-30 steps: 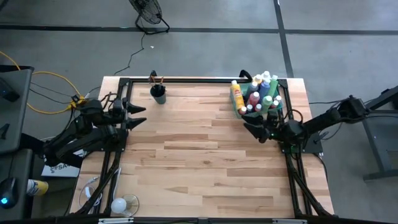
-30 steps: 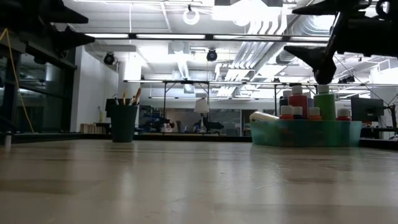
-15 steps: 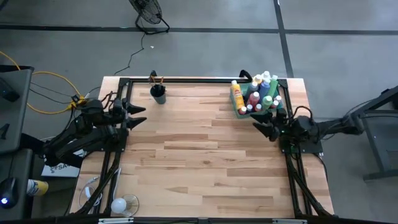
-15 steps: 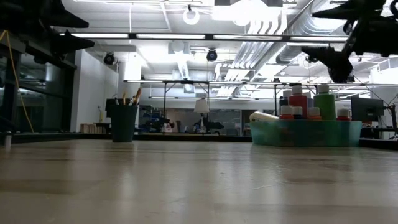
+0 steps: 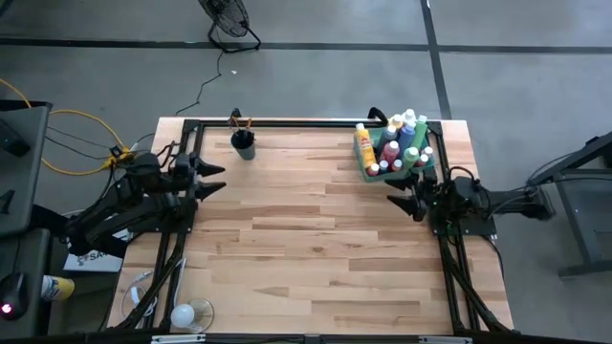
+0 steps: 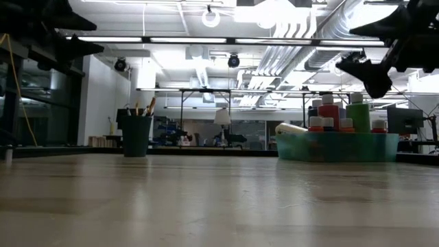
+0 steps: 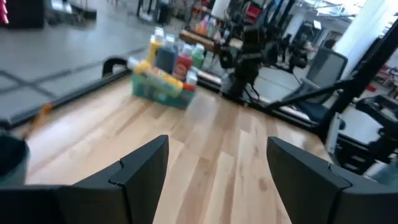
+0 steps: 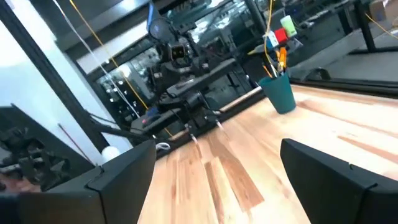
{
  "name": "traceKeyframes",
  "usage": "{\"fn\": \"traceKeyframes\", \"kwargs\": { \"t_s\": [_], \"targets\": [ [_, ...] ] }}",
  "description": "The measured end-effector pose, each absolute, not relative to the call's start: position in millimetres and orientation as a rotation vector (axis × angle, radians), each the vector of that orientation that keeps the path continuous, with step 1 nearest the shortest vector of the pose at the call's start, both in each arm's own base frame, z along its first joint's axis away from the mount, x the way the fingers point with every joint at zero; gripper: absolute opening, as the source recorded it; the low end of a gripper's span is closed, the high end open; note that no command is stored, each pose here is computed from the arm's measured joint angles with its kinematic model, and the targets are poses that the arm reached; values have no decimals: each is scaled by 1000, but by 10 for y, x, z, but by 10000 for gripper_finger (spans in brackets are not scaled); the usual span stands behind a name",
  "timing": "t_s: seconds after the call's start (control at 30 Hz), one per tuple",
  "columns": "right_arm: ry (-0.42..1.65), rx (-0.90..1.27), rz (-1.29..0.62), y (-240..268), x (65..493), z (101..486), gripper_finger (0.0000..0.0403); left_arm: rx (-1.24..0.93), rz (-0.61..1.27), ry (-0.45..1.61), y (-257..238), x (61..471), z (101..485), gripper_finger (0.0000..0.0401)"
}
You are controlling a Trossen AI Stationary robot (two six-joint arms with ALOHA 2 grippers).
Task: Pick & Place Paint Supplies
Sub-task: Return to Home Position
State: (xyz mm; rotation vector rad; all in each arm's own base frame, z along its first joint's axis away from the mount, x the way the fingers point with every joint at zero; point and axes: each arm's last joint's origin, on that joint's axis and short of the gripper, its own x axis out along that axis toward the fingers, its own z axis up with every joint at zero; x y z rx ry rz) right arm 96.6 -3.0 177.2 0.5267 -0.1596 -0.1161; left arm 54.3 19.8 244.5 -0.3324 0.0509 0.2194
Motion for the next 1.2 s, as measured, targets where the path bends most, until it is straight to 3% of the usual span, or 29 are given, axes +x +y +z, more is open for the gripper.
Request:
{"fn": "traceKeyframes", "kwargs": {
  "t_s": [0.27,0.47,0.67,1.2],
  "targets": [
    [-140,507,-77,-84,966,1763,339,-293,67,-62,275,763,2168,266],
    [-140,531,-76,-116,964,1761,339,-268,83,-148,333,854,1944,266],
    [-142,538,-90,-138,961,1759,339,-307,85,-81,335,899,1749,266],
    [-119,540,-218,-182,960,1704,339,-211,38,-19,142,979,1689,266]
  ]
}}
